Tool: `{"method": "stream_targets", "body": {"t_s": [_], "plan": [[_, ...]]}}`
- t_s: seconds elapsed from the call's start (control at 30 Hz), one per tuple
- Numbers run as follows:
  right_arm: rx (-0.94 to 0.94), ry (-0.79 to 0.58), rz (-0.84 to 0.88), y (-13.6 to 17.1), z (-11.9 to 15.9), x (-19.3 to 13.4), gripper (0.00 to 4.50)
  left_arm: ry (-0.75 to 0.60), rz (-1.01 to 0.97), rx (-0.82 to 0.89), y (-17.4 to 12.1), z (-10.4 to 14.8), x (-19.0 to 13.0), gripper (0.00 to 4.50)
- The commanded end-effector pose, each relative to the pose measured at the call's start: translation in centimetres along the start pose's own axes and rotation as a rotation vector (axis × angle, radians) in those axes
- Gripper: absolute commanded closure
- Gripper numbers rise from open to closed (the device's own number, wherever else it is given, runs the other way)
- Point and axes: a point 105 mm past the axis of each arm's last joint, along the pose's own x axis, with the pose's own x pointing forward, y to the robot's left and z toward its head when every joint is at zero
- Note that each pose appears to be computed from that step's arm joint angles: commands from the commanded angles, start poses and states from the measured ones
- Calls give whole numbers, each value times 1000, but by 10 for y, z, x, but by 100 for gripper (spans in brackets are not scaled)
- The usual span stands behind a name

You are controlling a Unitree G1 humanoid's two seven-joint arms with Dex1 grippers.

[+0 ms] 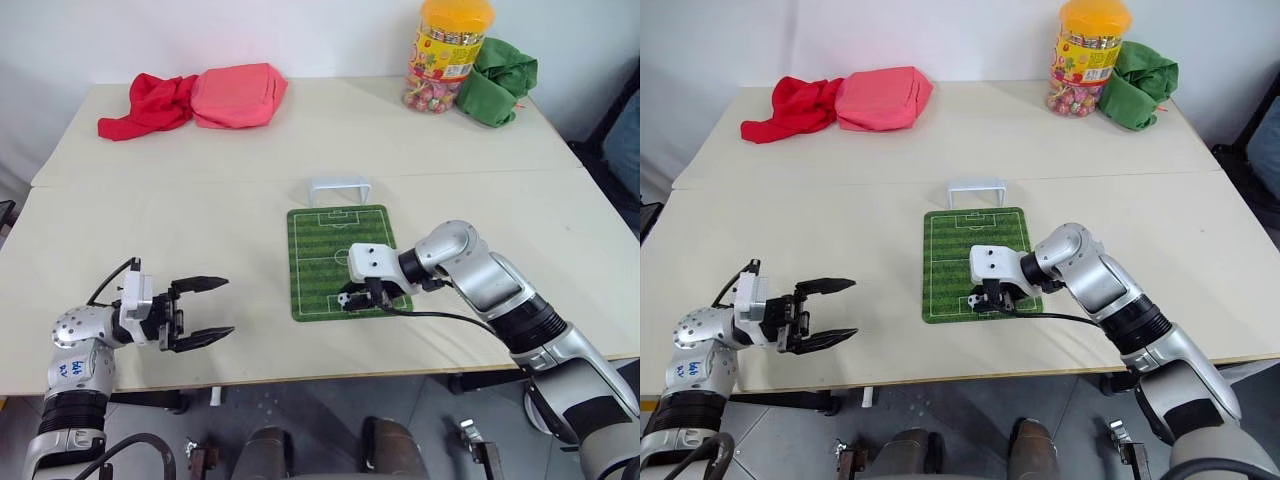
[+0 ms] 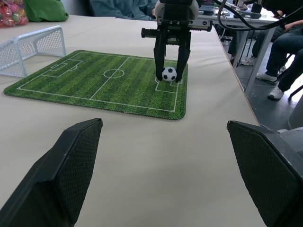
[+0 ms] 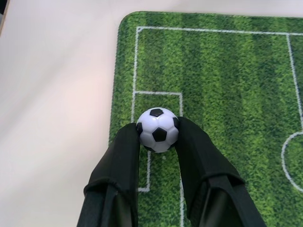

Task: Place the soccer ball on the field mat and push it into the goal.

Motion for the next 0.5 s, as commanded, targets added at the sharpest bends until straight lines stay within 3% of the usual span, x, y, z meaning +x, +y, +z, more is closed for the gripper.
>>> {"method": "stream_targets", "body": {"t_s": [0.03,0.5], "plan": [[-36,-14,4,-1,8,-5,368,-14,7,29,0,7,-3,0],[-13,-4,6,1,0,-6,368,-16,24,38,5,9,-2,0]]}}
